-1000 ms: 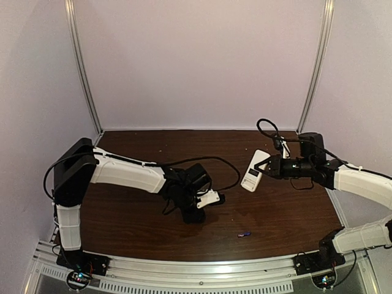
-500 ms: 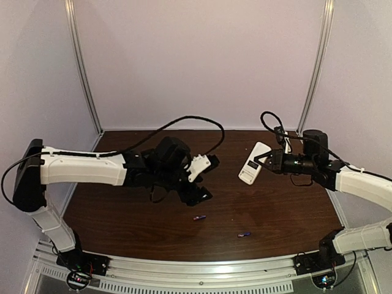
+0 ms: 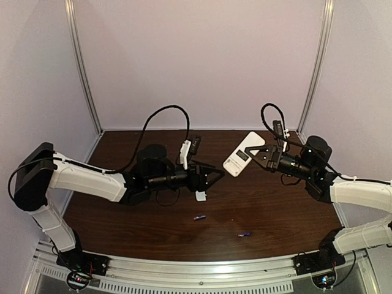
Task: Load the batteries into the remote control
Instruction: Pass from the right arm to the left
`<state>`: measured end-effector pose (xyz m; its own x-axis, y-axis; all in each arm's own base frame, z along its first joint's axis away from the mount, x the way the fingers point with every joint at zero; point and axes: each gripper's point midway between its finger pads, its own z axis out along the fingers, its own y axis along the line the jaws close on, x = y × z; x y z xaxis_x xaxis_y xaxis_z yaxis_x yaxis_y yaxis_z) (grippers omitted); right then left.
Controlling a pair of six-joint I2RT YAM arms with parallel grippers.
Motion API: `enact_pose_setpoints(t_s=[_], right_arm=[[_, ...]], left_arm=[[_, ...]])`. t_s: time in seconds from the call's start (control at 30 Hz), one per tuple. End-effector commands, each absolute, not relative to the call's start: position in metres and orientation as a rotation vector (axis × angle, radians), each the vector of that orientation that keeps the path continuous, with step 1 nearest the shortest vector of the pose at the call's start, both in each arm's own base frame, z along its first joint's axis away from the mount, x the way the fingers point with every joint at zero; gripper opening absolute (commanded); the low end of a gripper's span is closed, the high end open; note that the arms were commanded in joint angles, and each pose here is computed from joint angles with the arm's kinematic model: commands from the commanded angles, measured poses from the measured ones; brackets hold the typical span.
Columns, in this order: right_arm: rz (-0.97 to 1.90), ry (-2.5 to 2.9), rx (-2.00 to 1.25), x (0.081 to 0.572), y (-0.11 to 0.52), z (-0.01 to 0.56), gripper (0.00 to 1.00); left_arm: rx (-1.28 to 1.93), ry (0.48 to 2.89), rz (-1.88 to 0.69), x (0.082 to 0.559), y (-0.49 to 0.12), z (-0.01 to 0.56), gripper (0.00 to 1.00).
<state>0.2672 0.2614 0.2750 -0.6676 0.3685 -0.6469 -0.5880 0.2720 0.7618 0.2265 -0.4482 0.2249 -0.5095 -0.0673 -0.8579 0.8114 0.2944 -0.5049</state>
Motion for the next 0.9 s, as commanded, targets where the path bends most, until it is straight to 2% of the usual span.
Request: enact_pose_setpoints(t_s=[0.0, 0.1, 0.27, 0.6, 0.67, 0.7, 0.77, 0.87], right_arm=[[1.576, 1.607, -0.209, 0.26, 0.269, 0.305, 0.01], [1.59, 1.604, -0.219, 0.256, 0.274, 0.305, 0.01], [1.629, 1.591, -0.224, 0.249, 0.282, 0.302, 0.02], [1.651, 1.621, -0.285, 0.239, 0.29, 0.296, 0.08], [1.64, 1.647, -0.31, 0.236, 0.29, 0.292, 0.19], [1.63, 1.666, -0.323, 0.234, 0.29, 0.29, 0.32], [1.595, 1.698, -0.362, 0.231, 0.288, 0.286, 0.49], [1.541, 1.765, -0.404, 0.226, 0.281, 0.278, 0.71]], left_arm=[[0.599, 1.567, -1.55, 0.217, -0.454, 0.262, 0.68], [0.595, 1.529, -1.611, 0.213, -0.455, 0.266, 0.65], [0.63, 1.518, -1.675, 0.207, -0.464, 0.262, 0.5], [0.684, 1.477, -1.719, 0.197, -0.46, 0.265, 0.09], [0.712, 1.485, -1.73, 0.194, -0.457, 0.263, 0.03], [0.729, 1.494, -1.736, 0.192, -0.456, 0.261, 0.02], [0.783, 1.532, -1.738, 0.188, -0.453, 0.254, 0.0], [0.919, 1.565, -1.712, 0.177, -0.451, 0.25, 0.0]])
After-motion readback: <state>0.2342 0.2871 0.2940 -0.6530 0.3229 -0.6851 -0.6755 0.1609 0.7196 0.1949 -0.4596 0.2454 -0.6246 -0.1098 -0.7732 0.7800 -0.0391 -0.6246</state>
